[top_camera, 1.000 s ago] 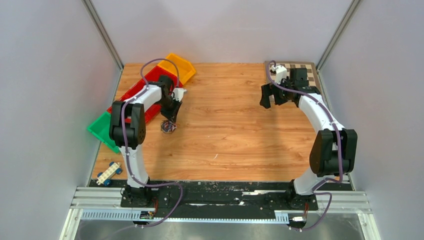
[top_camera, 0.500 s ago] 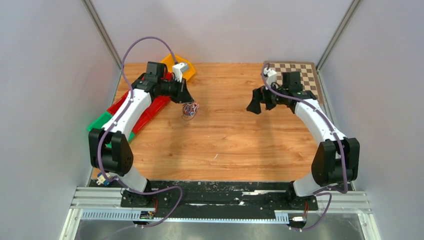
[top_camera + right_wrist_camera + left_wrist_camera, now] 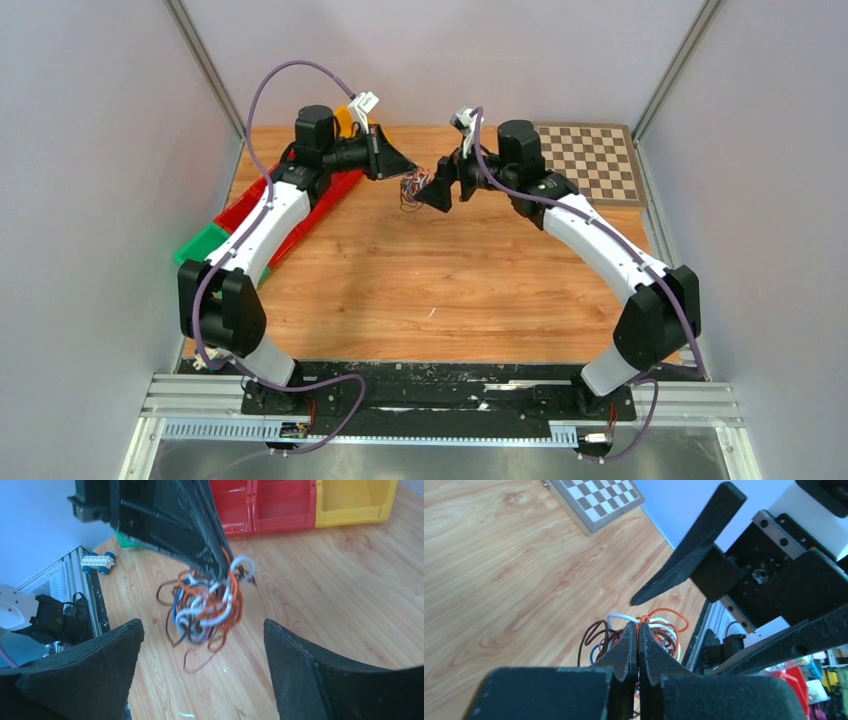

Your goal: Untangle the cables

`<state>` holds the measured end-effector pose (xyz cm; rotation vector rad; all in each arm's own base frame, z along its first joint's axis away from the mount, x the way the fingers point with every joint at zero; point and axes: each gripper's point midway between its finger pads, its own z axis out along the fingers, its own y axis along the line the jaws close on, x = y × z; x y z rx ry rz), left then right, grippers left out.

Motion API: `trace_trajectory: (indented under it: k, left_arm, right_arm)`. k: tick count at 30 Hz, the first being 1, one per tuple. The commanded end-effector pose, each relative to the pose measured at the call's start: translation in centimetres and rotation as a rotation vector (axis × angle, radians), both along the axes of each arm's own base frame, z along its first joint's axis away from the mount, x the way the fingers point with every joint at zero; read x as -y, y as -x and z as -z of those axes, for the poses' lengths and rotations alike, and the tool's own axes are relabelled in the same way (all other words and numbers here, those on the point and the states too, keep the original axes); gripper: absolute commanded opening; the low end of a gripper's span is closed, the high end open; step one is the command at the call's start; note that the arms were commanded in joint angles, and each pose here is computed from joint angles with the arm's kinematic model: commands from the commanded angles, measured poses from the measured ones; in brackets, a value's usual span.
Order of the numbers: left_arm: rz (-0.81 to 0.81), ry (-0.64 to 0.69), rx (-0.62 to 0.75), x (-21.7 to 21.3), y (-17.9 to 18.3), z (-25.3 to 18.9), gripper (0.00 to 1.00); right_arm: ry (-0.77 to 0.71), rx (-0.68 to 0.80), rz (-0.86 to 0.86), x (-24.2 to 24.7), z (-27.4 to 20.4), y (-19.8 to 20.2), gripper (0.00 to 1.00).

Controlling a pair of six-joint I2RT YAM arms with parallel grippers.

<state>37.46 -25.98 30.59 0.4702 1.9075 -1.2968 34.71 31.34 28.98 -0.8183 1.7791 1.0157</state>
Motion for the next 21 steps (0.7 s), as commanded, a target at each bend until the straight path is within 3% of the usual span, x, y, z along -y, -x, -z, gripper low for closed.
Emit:
trace_trajectory:
  k: [1, 4, 7, 8, 14, 21]
  left_arm:
    - [0.027, 0.072, 0.004, 1.5, 1.1, -2.0, 0.00]
    - [0.030, 0.087, 0.009, 1.6, 1.4, -2.3, 0.00]
    - [0.030, 0.081, 0.027, 1.2, 1.8, -2.7, 0.00]
    - [0.033, 0.067, 0.017, 1.1, 2.0, -2.3, 0.00]
    - [-0.025, 0.009, 0.015, -2.4, 1.4, -1.6, 0.00]
    - [-0.146, -0.037, 0.017, -7.7, -0.6, -0.8, 0.00]
  right_arm:
    - [-0.069, 0.019, 0.013, -2.3, -1.4, -1.8, 0.83]
    - [-0.048, 0.032, 0.055, -2.2, -0.8, -3.0, 0.50]
    - [-0.005, 0.079, 0.102, -0.9, -0.4, -3.7, 0.05]
    - [0.012, 0.087, 0.139, -0.1, -0.3, -4.0, 0.00]
    - [0.151, 0.090, 0.298, 6.6, 1.6, -5.8, 0.00]
    - [0.210, 0.060, 0.443, 15.4, 2.5, -6.5, 0.00]
